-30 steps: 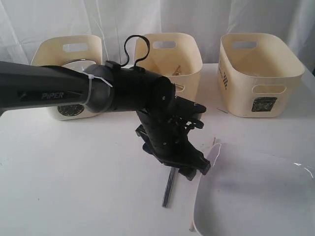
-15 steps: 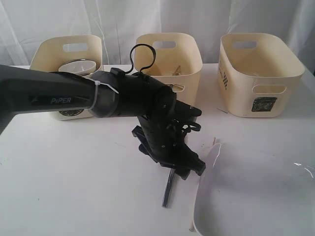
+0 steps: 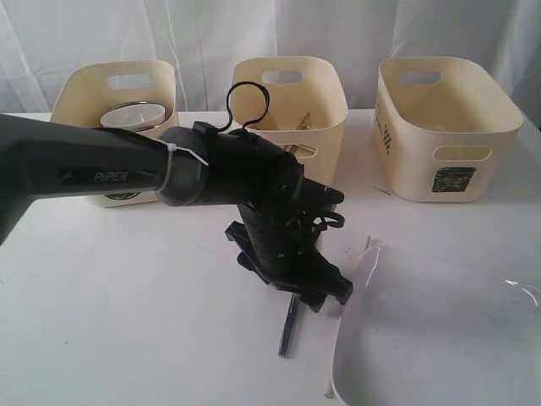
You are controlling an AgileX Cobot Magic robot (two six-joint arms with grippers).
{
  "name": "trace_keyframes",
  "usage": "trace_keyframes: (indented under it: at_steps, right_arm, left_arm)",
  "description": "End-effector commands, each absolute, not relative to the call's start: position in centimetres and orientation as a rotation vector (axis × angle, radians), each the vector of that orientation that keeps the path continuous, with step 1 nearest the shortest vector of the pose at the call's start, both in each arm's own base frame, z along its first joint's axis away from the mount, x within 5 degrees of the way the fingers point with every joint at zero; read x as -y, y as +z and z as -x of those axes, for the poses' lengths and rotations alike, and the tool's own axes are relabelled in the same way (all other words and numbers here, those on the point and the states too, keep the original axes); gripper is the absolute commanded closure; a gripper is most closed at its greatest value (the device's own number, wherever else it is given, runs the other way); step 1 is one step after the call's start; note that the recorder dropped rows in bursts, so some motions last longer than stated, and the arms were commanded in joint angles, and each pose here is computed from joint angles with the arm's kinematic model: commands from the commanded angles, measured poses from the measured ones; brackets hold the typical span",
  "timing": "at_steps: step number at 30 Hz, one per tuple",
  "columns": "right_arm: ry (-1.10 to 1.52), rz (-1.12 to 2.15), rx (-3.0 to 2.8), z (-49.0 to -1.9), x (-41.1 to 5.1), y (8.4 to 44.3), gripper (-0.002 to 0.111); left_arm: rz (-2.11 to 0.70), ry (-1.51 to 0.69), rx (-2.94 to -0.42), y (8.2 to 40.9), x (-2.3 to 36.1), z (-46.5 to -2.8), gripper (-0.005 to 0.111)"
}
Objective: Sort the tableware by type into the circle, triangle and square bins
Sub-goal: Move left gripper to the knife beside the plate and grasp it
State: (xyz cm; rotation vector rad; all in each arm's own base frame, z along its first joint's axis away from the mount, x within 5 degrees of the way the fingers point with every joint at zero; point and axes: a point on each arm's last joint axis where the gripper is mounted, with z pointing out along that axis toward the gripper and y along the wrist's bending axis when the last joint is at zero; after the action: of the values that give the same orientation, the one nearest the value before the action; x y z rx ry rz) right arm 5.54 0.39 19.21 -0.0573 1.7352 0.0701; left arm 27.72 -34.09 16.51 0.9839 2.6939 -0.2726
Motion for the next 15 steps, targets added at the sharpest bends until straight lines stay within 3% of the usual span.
trace_keyframes:
  at_steps: [1, 15]
  right_arm:
    - [0.058, 0.053, -1.727, -5.5, -0.3, 19.1, 0.08]
    - [0.058, 0.053, -1.727, -5.5, -0.3, 19.1, 0.08]
  left_arm:
    - [-0.979, -0.26, -2.714, 16.2, 34.0, -27.6, 0.032]
    - [-0.962, -0.227, -2.776, 15.1, 33.9, -27.4, 0.036]
